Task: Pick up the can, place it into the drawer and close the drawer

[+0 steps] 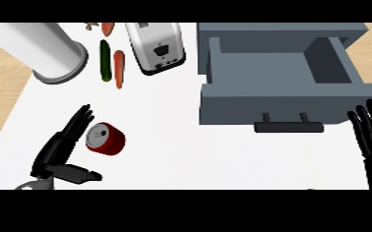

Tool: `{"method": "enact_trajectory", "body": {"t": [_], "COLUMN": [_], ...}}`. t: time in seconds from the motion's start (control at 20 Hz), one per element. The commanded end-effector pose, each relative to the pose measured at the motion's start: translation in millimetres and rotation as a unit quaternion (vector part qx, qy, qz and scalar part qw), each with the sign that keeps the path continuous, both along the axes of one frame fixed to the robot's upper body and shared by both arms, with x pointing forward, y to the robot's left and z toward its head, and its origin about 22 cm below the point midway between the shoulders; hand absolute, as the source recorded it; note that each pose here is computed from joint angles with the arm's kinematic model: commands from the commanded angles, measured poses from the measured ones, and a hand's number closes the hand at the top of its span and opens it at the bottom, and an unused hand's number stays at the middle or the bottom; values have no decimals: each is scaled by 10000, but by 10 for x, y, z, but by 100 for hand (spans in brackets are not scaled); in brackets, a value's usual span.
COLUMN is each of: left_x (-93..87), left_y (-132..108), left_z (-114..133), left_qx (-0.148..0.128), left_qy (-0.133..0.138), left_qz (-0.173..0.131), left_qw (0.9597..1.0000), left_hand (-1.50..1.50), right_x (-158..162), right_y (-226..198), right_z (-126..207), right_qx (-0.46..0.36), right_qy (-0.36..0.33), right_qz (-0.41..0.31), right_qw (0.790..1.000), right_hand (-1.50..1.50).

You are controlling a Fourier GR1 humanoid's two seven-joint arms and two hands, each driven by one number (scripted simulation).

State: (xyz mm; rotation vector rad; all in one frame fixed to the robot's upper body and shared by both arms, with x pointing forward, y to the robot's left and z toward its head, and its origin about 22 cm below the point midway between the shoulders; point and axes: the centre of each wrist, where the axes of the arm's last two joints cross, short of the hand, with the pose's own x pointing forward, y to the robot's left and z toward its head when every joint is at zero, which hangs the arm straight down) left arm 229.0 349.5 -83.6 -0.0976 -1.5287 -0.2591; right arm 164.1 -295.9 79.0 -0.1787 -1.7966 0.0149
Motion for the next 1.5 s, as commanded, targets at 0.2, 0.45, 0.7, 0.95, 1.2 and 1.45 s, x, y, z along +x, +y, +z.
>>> {"method": "enact_trajectory", "body": {"t": [0.2, 0.45, 0.7, 0.95, 1.2, 1.45], "left_x": [101, 228, 270, 369, 401, 392], "left_y": [137, -106, -113, -258, -366, -421], "left_z": [-126, -110, -80, -67, -182, -159], "left_qx": [-31, -84, -27, -119, -134, -221], "left_qy": [-10, 28, 5, 80, -23, -56], "left_qz": [73, 39, 28, -101, -192, -326], "left_qw": [10000, 10000, 10000, 9998, 9997, 9992], "left_hand": [-150, -150, -150, -150, -150, -150], "right_x": [-147, -37, -41, -171, -43, -154], "right_y": [-59, -29, 0, 12, -38, -35], "right_z": [-44, 12, -21, 39, 249, 228], "right_qx": [-41, 29, 62, 11, 124, 129], "right_qy": [-20, -24, -103, -29, -98, -26], "right_qz": [32, 21, -13, -14, 30, 32], "right_qw": [10000, 10000, 9999, 10000, 9999, 9999], "right_hand": [-150, -150, -150, -150, -150, -150]}}
